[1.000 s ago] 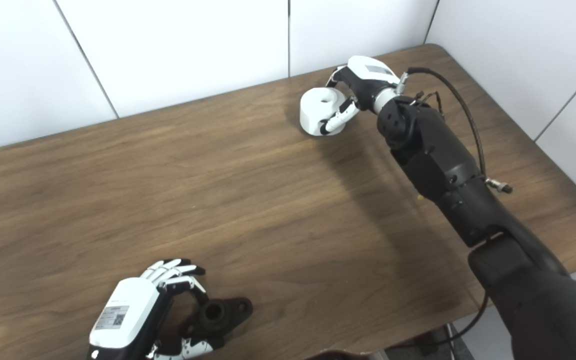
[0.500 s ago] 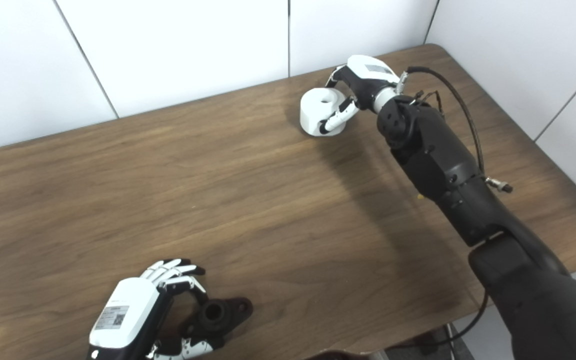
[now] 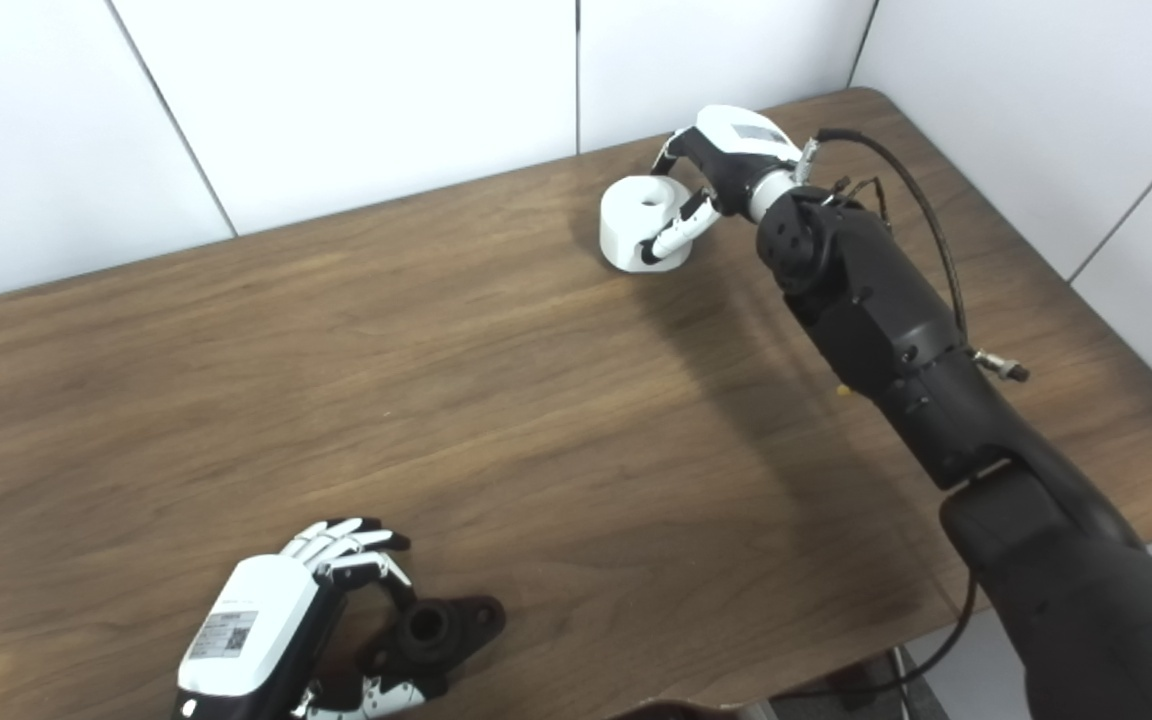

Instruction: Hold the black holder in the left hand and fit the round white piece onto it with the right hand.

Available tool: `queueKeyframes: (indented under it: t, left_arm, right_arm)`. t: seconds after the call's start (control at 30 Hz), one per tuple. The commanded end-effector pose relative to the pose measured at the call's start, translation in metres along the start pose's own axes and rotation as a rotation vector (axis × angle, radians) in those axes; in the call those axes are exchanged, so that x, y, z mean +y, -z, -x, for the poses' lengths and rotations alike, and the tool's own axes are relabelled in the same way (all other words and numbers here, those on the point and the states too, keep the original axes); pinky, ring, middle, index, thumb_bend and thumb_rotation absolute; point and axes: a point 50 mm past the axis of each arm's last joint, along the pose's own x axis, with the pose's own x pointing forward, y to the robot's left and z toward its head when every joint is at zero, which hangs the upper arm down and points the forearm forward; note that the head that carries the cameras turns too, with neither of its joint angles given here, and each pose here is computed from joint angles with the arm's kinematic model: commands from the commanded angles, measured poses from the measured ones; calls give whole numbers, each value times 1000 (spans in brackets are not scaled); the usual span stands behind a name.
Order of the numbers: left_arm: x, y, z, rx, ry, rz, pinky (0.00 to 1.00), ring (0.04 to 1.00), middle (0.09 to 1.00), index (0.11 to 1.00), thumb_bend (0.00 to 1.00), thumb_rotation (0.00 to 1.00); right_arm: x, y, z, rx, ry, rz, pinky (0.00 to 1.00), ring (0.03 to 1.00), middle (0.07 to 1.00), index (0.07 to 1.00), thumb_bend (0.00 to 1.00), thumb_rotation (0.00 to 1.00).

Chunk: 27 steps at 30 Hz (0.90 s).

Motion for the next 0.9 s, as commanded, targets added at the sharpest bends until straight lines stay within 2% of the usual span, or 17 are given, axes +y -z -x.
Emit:
queueKeyframes:
  t: [0.0, 0.87]
  left_arm:
    - [-12, 7, 11, 52, 95, 8, 871, 852, 778, 488, 520, 52]
    - [-10, 9, 10, 66, 87, 24, 882, 858, 782, 488, 520, 52]
  right_arm:
    - [-39, -10, -3, -48, 92, 32, 901, 962, 904, 643, 764, 282]
    - [-38, -6, -4, -60, 91, 46, 878, 948, 881, 605, 755, 275]
